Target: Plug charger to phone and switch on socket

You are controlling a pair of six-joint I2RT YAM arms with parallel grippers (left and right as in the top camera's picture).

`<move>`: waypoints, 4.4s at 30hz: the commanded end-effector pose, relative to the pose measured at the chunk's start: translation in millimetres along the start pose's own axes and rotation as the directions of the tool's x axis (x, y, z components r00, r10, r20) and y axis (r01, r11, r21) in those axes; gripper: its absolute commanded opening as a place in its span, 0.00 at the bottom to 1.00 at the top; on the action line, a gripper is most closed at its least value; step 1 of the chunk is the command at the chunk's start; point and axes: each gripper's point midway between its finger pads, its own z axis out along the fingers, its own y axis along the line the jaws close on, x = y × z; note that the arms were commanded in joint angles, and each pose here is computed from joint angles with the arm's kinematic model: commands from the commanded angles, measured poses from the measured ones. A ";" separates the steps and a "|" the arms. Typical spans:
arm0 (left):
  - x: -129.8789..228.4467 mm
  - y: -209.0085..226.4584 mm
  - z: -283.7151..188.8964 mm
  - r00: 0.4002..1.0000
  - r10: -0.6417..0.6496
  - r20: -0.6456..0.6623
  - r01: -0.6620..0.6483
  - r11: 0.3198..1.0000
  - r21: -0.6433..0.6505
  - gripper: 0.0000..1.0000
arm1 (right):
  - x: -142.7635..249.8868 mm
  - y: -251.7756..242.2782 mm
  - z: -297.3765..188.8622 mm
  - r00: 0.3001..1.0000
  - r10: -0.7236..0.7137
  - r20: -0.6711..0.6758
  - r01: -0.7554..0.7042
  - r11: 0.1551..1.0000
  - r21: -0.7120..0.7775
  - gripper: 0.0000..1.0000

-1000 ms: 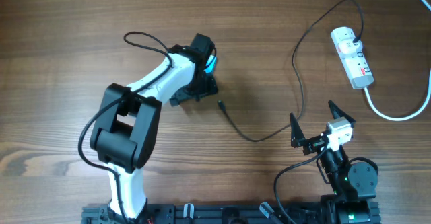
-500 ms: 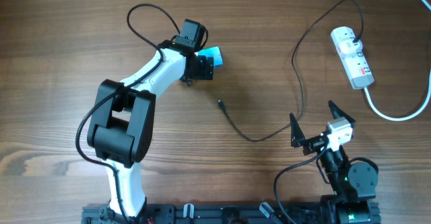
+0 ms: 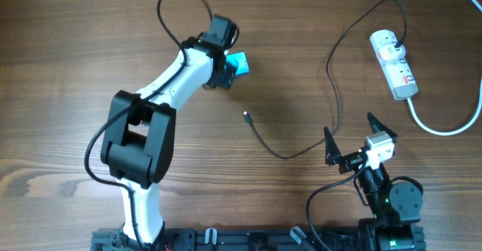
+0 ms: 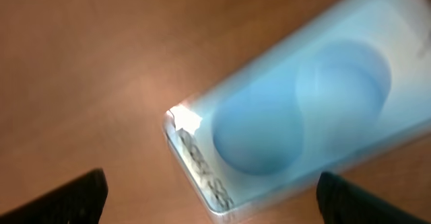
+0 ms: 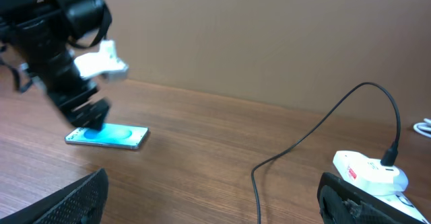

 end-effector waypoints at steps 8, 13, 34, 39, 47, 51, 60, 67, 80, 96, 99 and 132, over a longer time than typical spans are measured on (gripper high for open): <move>-44.2 -29.0 5.0 0.939 0.162 0.303 -0.272 0.891 0.365 0.99 | -0.3 1.4 0.0 1.000 0.014 0.002 -0.014 1.000 -0.009 1.00; -42.6 -22.9 3.8 0.939 0.097 0.330 -0.250 0.851 0.462 1.00 | -0.3 1.4 0.0 1.000 0.014 0.002 -0.014 1.000 -0.009 1.00; 23.3 -61.8 22.3 0.983 0.154 0.099 -0.182 0.766 0.617 1.00 | -0.3 1.4 0.0 1.000 0.014 0.002 -0.014 1.000 -0.009 1.00; 65.0 -81.2 6.4 0.979 0.108 -0.170 0.033 0.747 0.664 1.00 | -0.3 1.5 0.0 1.000 0.014 0.002 -0.014 1.000 -0.010 1.00; 65.7 -73.0 13.5 0.951 -0.025 -0.309 0.175 0.865 0.470 1.00 | -0.3 1.4 0.0 1.000 0.014 0.002 -0.014 1.000 -0.009 1.00; 44.0 -69.2 13.4 0.921 -0.212 -0.328 0.338 0.853 0.398 1.00 | -0.3 1.5 0.0 1.000 0.014 0.002 -0.014 1.000 -0.010 1.00; -50.2 -14.3 -53.7 0.886 -0.418 -0.203 0.465 0.806 0.367 1.00 | -0.3 1.4 0.0 1.000 0.013 0.002 -0.013 1.000 -0.009 1.00; -14.5 -26.8 -39.6 0.863 -0.383 -0.330 0.472 0.844 0.254 1.00 | -0.2 1.4 0.0 1.000 0.014 0.002 -0.014 1.000 -0.009 1.00; -21.8 -46.8 -28.8 0.883 -0.361 -0.299 0.443 0.853 0.278 1.00 | -0.3 1.5 0.0 1.000 0.014 0.002 -0.014 1.000 -0.010 1.00; 13.7 -66.5 13.4 0.854 -0.390 -0.344 0.484 0.839 0.251 1.00 | -0.3 1.5 0.0 1.000 0.014 0.002 -0.014 1.000 -0.010 1.00; 13.4 -66.9 14.7 0.855 -0.392 -0.340 0.485 0.838 0.252 1.00 | -0.2 1.5 0.0 1.000 0.014 0.002 -0.014 1.000 -0.010 1.00; 9.0 -63.8 18.0 0.871 -0.417 -0.259 0.458 0.880 0.124 1.00 | -0.2 1.5 0.0 1.000 0.014 0.002 -0.014 1.000 -0.010 1.00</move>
